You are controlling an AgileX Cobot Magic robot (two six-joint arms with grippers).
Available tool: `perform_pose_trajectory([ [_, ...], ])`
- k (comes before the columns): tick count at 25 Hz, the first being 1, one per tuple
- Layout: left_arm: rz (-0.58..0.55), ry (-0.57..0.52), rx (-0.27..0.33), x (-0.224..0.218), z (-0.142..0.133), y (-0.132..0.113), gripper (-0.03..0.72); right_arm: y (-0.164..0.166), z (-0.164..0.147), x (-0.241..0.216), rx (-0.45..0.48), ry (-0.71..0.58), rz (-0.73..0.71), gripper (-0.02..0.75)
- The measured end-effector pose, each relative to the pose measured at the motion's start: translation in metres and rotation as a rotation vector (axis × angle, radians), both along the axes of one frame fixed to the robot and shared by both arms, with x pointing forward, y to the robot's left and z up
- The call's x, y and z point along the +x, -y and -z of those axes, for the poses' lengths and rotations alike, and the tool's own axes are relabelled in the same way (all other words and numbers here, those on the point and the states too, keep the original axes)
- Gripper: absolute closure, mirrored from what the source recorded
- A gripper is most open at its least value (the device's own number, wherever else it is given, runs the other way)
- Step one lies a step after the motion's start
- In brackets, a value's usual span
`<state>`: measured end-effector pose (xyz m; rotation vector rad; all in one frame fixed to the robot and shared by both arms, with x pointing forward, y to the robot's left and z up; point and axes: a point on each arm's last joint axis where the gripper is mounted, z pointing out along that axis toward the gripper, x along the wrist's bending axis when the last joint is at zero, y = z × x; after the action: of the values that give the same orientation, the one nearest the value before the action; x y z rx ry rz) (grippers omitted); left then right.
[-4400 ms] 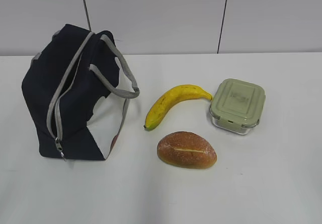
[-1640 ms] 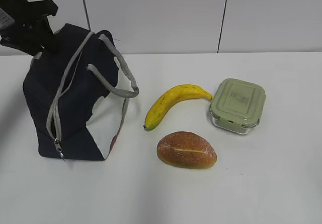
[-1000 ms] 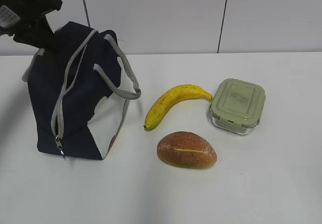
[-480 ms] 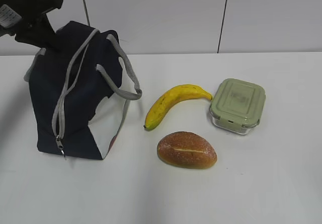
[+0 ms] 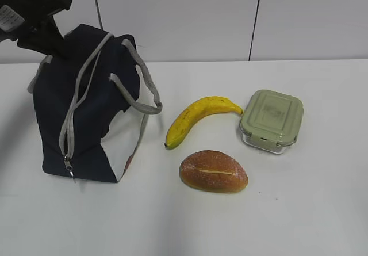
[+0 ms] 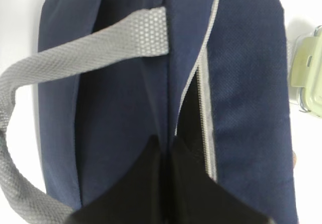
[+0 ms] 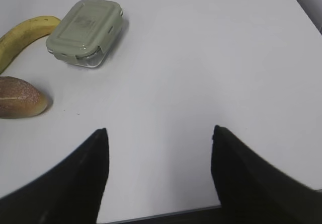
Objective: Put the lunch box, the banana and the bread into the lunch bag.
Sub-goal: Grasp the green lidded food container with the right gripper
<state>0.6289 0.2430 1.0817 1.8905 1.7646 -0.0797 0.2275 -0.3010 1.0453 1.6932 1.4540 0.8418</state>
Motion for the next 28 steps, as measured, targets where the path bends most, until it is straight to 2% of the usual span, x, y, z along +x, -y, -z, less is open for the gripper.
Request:
perform_pose_trajectory([
  [5,0.001,-0.003,0.000,0.000,0.000,0.000,0.691,0.000,-0.014,0.006,0.001,0.058,-0.007,0.263],
  [10,0.002,-0.005,-0.001,0.000,0.000,0.000,0.691,0.000,-0.025,0.037,0.024,0.037,-0.021,0.264],
  [18,0.003,-0.007,-0.002,-0.001,0.000,0.000,0.691,-0.004,-0.029,0.093,0.176,0.012,-0.048,0.264],
  [28,0.004,-0.008,-0.002,-0.001,0.000,0.000,0.691,-0.004,-0.003,0.166,0.339,-0.275,-0.010,0.264],
])
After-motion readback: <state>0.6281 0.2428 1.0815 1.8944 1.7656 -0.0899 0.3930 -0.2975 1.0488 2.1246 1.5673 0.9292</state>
